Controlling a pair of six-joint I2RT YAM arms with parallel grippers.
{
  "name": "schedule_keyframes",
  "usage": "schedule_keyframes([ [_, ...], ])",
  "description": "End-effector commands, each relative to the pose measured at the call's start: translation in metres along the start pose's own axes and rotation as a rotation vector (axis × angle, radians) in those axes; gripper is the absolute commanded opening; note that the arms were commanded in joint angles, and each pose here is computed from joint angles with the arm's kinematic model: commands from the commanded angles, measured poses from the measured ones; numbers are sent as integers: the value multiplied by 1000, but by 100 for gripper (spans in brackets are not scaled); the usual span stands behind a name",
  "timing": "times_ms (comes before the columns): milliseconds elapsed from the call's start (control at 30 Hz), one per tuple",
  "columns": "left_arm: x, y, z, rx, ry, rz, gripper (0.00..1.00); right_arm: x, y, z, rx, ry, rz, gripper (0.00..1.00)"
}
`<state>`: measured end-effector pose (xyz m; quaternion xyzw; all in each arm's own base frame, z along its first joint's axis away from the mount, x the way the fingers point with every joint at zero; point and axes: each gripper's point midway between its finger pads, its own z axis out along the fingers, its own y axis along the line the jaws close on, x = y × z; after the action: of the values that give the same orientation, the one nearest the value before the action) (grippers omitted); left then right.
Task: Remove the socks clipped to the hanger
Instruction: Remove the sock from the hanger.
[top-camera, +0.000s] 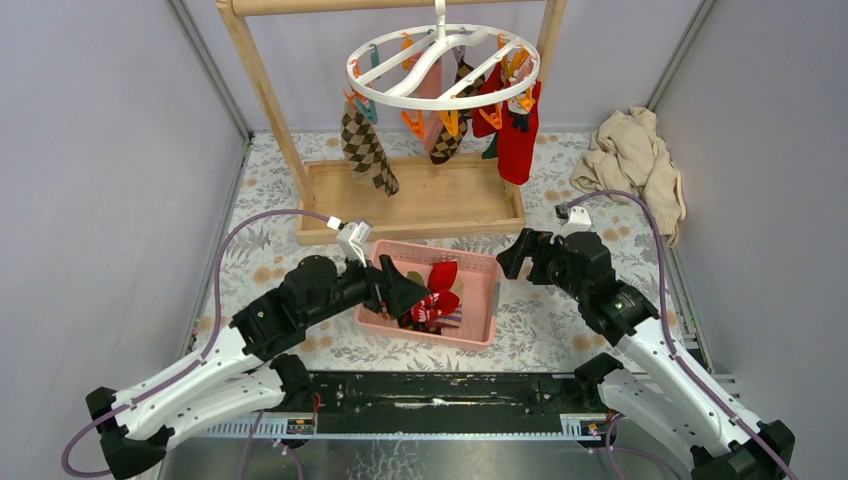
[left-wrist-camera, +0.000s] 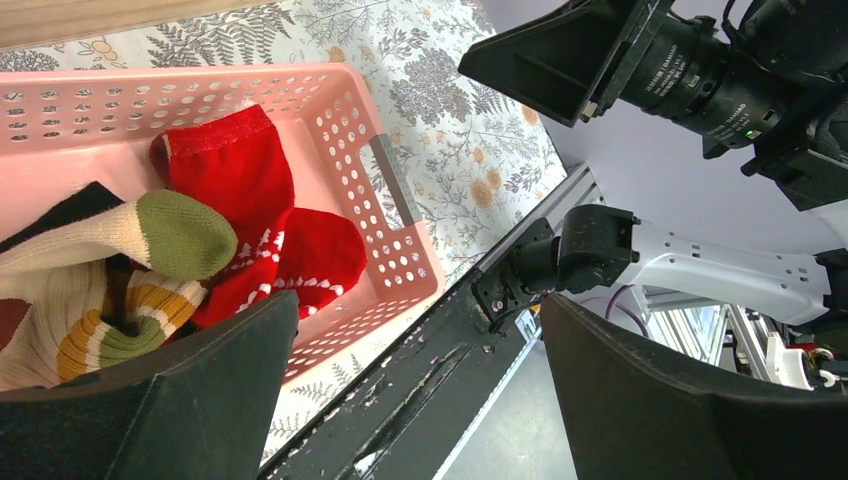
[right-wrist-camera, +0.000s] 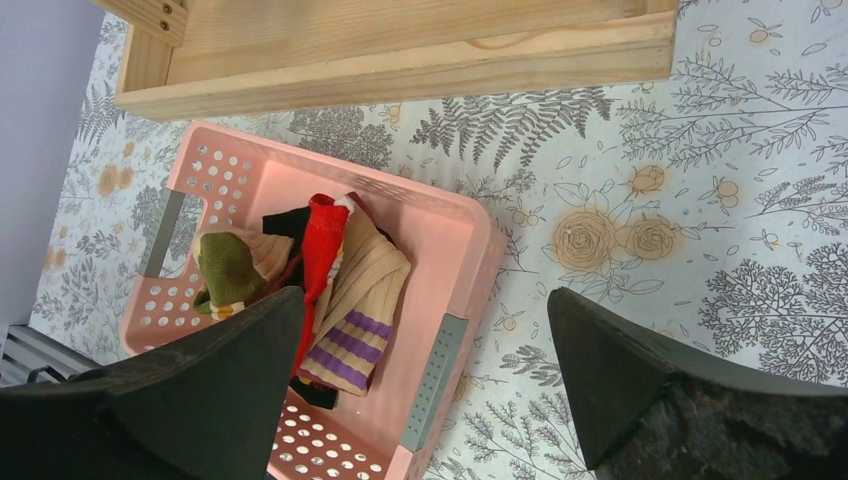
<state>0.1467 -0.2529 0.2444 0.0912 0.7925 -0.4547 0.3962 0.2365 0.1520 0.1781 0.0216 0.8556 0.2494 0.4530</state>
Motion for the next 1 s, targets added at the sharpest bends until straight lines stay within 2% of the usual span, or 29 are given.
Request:
schedule_keyframes([
  [0,-18,-12,2,23,-56,9,99,-29,18,-6,-67,-102,-24,100],
  [233,-23,-13,10,16,-67,16,99,-37,16,12,-37,-119,-33,100],
  [500,-33,-15,8,0,-95,9,99,-81,26,47,28,-132,-81,100],
  [700,-32,-13,2,-4,-102,7,99,-112,21,65,-14,-137,12,100],
  [967,-32,-7,0,-22,-114,3,99,-117,3,83,-4,-138,50,100],
])
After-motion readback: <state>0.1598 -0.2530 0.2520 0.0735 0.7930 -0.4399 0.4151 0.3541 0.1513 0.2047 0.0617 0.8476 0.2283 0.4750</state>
